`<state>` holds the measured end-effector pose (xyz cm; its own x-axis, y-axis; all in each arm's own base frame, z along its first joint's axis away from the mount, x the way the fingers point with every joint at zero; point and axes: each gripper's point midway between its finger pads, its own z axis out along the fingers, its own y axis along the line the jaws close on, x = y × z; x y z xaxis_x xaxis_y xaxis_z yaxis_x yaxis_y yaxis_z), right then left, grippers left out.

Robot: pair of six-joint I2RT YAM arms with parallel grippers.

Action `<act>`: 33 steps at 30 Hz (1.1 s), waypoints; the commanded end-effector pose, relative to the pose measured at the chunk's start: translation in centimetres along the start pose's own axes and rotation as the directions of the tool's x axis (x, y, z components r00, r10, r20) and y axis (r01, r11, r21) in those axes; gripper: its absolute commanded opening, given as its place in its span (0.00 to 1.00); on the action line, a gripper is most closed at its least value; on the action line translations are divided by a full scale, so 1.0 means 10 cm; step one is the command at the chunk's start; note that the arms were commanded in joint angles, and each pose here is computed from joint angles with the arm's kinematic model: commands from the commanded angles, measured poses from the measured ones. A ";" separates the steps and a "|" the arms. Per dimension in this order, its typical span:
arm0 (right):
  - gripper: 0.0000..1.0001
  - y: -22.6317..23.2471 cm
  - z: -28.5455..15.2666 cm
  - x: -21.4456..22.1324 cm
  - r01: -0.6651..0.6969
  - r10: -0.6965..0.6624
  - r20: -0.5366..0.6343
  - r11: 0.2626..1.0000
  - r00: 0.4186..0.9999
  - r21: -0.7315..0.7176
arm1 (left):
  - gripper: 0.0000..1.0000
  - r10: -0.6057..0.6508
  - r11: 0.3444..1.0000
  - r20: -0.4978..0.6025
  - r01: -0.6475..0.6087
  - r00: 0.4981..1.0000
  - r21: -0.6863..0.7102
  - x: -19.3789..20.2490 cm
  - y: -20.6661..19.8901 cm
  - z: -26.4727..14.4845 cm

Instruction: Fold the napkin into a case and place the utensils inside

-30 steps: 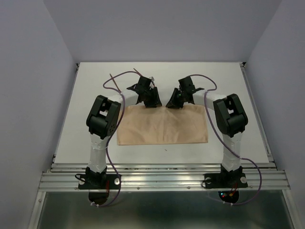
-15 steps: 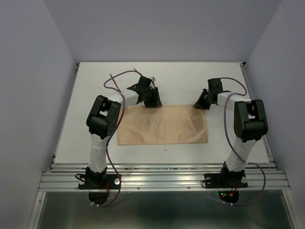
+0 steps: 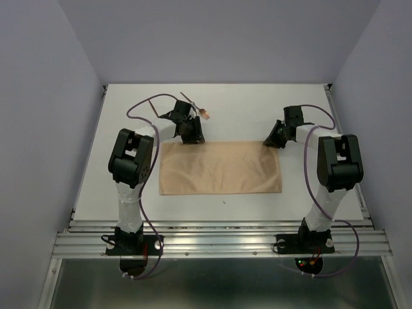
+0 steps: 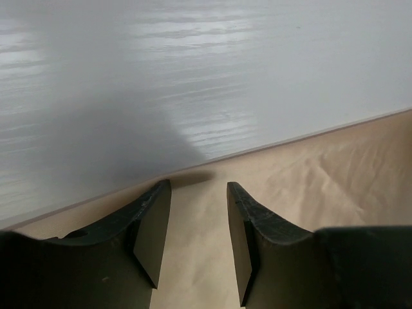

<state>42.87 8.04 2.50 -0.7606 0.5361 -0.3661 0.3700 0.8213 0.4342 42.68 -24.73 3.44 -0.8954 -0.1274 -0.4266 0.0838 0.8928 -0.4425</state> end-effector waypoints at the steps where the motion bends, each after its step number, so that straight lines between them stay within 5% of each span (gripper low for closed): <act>1: 0.26 -0.33 0.02 0.08 0.025 -0.023 -0.017 0.994 1.000 0.110 | 0.52 -0.036 0.998 0.064 0.039 0.997 -0.047 -0.20 0.33 -0.36; 18: 0.26 -0.43 0.03 0.07 0.029 -0.025 -0.027 0.991 0.999 0.132 | 0.51 -0.157 0.947 0.163 0.195 0.974 -0.255 -0.38 1.25 -0.86; 33: 0.35 -0.11 -0.60 -0.26 0.065 -0.072 0.098 0.995 0.993 0.073 | 0.56 -0.156 0.951 0.221 0.207 0.963 -0.230 -0.52 1.13 -1.12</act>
<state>41.47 6.16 4.47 -0.7690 0.5067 -0.3899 0.3693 0.8498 0.3761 43.13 -9.41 4.89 -0.8276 -0.3554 -0.4344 -0.2317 0.9213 -0.3123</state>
